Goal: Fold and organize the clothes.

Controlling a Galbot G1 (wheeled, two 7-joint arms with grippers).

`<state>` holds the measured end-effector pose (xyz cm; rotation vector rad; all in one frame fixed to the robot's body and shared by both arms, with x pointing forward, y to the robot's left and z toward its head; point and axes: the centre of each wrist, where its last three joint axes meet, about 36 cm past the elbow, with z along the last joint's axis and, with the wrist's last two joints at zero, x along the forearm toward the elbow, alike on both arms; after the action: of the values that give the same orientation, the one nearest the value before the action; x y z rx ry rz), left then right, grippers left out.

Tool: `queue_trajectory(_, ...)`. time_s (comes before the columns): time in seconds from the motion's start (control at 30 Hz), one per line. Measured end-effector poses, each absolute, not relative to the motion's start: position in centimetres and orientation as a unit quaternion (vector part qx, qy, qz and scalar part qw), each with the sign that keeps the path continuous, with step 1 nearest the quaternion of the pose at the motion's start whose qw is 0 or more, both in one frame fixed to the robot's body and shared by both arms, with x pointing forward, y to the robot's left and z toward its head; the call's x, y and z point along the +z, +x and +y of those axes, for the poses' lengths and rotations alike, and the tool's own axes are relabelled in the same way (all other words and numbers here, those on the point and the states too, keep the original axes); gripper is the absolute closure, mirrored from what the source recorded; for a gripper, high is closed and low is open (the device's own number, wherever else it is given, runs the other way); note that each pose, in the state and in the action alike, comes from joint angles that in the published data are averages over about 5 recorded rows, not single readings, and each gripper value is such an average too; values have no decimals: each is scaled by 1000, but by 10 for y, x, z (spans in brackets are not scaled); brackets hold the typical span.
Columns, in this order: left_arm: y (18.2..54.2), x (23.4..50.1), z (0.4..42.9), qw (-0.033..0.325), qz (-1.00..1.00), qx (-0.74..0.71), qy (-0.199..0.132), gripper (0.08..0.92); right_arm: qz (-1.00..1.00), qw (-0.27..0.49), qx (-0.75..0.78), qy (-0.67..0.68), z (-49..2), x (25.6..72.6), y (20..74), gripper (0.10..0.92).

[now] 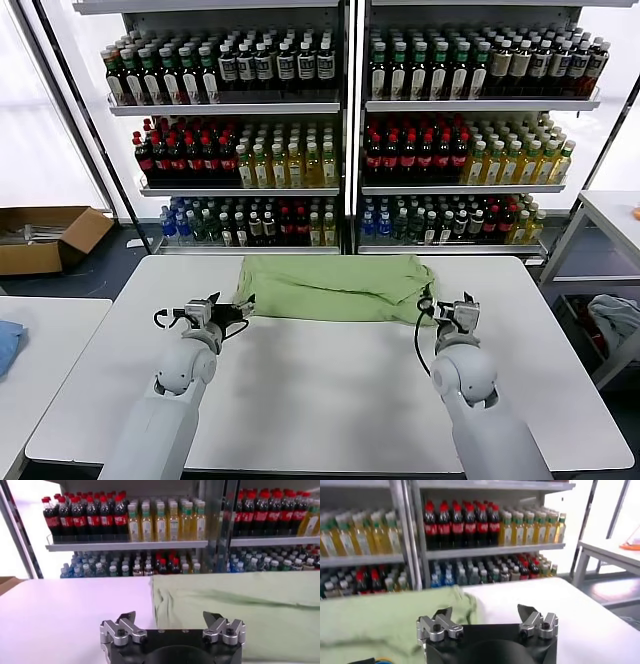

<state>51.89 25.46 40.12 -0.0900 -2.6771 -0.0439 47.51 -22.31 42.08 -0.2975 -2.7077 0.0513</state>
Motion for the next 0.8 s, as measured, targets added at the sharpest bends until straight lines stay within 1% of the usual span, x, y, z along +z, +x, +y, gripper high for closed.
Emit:
queue_trajectory(0.33,516,396,255,237,-971,-23,-34,177,-968,228,21,-103,-219,406,477,200)
queue_trajectory(0.43,517,394,255,240,-970,-25,-36,179,-967,232,20,-101,-219,403,481,214)
queue_trajectory(0.53,519,393,254,242,-969,-27,-38,215,-966,236,17,-100,-218,399,485,275)
queue_trajectory(0.8,520,385,253,253,-966,-35,-43,440,-965,247,12,-93,-215,391,487,507)
